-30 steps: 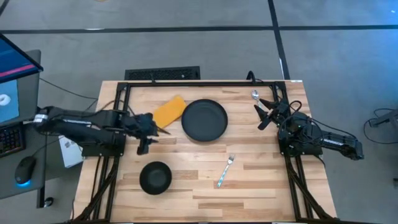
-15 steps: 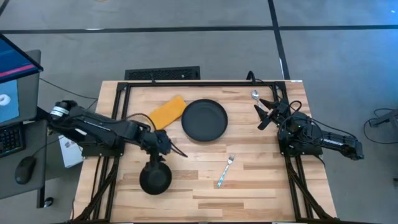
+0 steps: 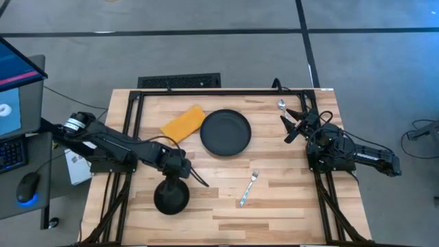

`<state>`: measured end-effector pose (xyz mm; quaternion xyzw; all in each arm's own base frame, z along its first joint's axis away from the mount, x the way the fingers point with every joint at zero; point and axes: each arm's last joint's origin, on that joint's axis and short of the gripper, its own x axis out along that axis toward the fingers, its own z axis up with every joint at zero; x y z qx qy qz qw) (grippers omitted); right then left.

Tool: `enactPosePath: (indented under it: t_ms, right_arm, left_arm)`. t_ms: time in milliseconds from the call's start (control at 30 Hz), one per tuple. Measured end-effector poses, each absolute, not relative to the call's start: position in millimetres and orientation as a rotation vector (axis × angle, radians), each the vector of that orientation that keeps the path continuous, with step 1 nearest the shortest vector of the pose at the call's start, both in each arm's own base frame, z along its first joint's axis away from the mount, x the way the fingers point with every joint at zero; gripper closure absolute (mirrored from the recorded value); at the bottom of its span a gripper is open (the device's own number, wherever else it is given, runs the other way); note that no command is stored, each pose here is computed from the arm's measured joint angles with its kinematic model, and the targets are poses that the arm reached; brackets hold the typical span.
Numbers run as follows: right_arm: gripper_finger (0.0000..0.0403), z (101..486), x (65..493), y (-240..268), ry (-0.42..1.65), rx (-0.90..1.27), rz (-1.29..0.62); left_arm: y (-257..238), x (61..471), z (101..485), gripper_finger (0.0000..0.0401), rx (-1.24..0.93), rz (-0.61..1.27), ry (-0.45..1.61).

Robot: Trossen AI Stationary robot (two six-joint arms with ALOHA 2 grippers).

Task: Set table place
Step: Put the black bowl on top of the black plate

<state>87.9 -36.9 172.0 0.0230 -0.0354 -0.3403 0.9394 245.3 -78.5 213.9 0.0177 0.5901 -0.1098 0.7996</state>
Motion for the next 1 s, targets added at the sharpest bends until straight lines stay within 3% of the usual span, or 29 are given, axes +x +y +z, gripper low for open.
enactPosePath:
  t_ms: [467, 600, 833, 1000]
  right_arm:
    - [0.0163, 171.8, 88.0, -36.9, -0.07, 0.046, -0.695]
    - [0.0163, 171.8, 88.1, -36.9, -0.07, 0.047, -0.694]
    - [0.0163, 171.8, 88.0, -36.9, -0.07, 0.047, -0.695]
    - [0.0163, 171.8, 88.1, -36.9, -0.07, 0.046, -0.695]
  left_arm:
    - [-86.7, 255.5, 176.3, 0.0284, 0.009, -0.274, 1.429]
    - [-87.5, 257.5, 167.8, 0.031, -0.002, -0.275, 1.467]
    - [-83.9, 258.8, 169.4, 0.0391, -0.018, -0.268, 1.458]
    - [-78.0, 260.7, 169.5, 0.0394, -0.035, -0.254, 1.456]
